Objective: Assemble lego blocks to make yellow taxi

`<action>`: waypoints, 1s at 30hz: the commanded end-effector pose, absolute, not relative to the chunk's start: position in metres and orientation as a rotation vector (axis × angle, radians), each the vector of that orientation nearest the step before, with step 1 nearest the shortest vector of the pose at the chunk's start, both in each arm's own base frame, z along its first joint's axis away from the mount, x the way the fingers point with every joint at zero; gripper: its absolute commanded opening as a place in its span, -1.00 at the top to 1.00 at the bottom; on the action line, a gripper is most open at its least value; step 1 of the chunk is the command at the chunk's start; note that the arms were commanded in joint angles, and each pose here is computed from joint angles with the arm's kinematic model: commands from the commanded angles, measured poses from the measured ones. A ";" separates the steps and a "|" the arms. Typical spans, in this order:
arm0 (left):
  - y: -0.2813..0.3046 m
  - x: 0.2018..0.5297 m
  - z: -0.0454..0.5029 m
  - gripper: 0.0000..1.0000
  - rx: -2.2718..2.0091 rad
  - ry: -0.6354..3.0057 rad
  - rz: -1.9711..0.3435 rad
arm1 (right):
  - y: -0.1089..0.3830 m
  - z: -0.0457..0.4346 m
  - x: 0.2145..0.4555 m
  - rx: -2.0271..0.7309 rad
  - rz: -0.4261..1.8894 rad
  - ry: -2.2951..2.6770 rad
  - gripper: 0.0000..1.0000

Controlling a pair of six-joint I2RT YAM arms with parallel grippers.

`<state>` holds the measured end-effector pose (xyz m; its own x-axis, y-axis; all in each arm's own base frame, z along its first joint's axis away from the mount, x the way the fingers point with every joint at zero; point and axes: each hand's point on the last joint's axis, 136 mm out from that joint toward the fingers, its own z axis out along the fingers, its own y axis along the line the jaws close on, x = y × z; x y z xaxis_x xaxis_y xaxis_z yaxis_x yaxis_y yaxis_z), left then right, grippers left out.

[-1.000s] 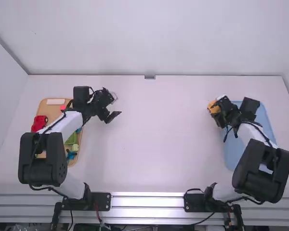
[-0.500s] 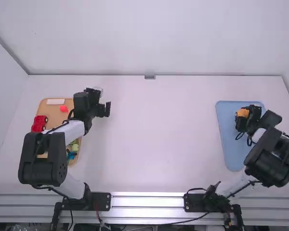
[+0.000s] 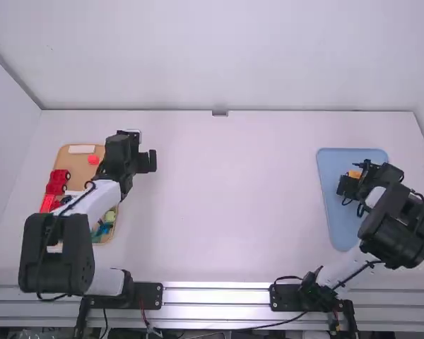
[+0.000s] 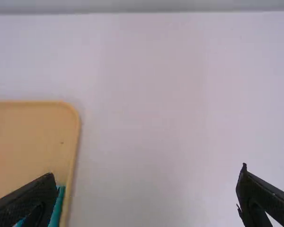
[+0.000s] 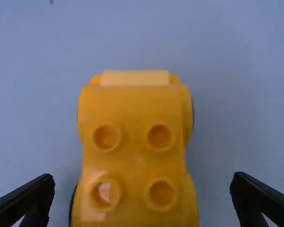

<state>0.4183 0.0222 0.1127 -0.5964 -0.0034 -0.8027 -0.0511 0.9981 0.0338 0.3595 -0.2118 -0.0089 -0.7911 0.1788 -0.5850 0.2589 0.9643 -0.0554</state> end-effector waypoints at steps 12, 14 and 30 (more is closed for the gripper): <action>-0.012 0.365 0.209 -0.98 -0.018 1.925 0.193 | -0.130 0.135 0.379 -0.015 -0.403 2.321 -0.98; -0.020 0.355 0.224 -0.98 0.000 1.884 0.165 | -0.101 0.156 0.377 -0.092 -0.374 2.285 -0.98; 0.004 0.305 0.195 -0.70 -0.033 1.940 0.106 | 0.003 0.201 0.361 -0.226 -0.113 2.050 -0.71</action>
<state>0.3096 0.0039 0.1947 -0.3768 0.0457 -0.9252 -0.0887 0.9924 0.0852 0.3660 0.0000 0.1954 -0.4787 -0.2577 -0.8393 -0.1303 0.9662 -0.2223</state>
